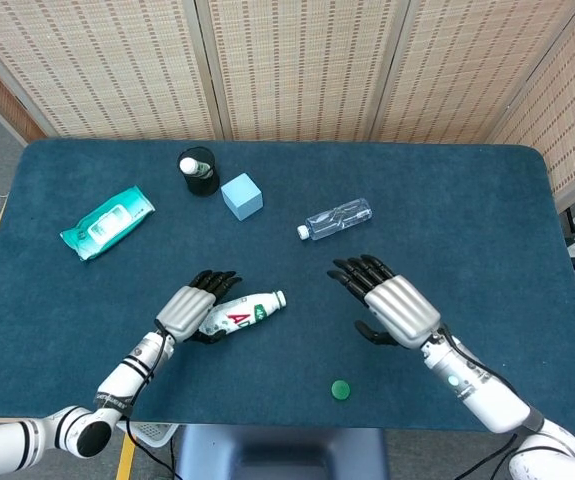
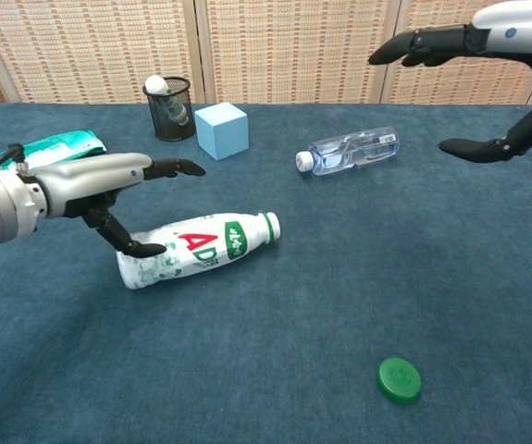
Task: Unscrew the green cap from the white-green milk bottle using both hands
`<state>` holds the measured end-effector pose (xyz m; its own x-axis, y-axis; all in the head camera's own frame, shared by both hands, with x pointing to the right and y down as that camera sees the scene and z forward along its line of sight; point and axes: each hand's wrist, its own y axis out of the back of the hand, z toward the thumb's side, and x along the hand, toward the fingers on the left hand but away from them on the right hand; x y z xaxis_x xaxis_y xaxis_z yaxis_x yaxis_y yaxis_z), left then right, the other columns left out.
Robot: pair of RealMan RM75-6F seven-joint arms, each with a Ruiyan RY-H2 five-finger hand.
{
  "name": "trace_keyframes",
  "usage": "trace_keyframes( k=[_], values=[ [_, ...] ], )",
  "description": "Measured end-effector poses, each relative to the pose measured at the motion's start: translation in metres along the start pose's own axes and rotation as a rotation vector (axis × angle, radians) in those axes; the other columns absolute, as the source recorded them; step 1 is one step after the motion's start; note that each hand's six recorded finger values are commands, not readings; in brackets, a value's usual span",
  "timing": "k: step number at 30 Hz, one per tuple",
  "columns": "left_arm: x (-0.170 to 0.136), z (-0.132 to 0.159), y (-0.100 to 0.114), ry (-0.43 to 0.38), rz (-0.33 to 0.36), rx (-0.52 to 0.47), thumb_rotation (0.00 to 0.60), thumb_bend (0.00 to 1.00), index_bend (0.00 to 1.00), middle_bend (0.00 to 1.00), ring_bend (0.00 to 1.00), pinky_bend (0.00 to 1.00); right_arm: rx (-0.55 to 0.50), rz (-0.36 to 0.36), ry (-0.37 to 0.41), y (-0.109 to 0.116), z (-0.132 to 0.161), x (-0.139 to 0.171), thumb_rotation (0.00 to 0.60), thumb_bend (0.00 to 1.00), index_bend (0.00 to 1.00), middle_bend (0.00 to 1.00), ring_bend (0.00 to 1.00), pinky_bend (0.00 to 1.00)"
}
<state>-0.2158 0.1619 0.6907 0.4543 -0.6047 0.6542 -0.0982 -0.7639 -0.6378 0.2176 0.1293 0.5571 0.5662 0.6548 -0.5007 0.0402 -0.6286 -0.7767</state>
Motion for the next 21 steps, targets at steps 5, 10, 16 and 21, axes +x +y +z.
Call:
trace_keyframes(
  k=[5,10,16,21],
  values=[
    [-0.025,-0.012,0.013,-0.012,0.099,-0.003,0.600,0.36,0.00,0.00,0.00,0.00,0.027,-0.040,-0.077,-0.001,-0.021,0.029,0.600,0.34,0.00,0.00,0.00,0.00],
    [-0.072,-0.033,0.017,-0.043,0.201,-0.084,0.600,0.36,0.00,0.00,0.00,0.00,0.096,-0.061,-0.228,-0.021,-0.060,0.084,0.600,0.34,0.00,0.00,0.00,0.00],
    [-0.166,-0.090,0.015,0.089,0.380,-0.047,0.600,0.36,0.00,0.00,0.00,0.00,0.129,-0.093,-0.433,-0.053,-0.095,0.150,0.600,0.34,0.00,0.00,0.00,0.00],
    [-0.233,-0.125,0.006,0.220,0.419,0.064,0.600,0.36,0.00,0.00,0.00,0.00,0.135,-0.124,-0.490,-0.068,-0.099,0.168,0.600,0.34,0.00,0.00,0.00,0.00]
  ],
)
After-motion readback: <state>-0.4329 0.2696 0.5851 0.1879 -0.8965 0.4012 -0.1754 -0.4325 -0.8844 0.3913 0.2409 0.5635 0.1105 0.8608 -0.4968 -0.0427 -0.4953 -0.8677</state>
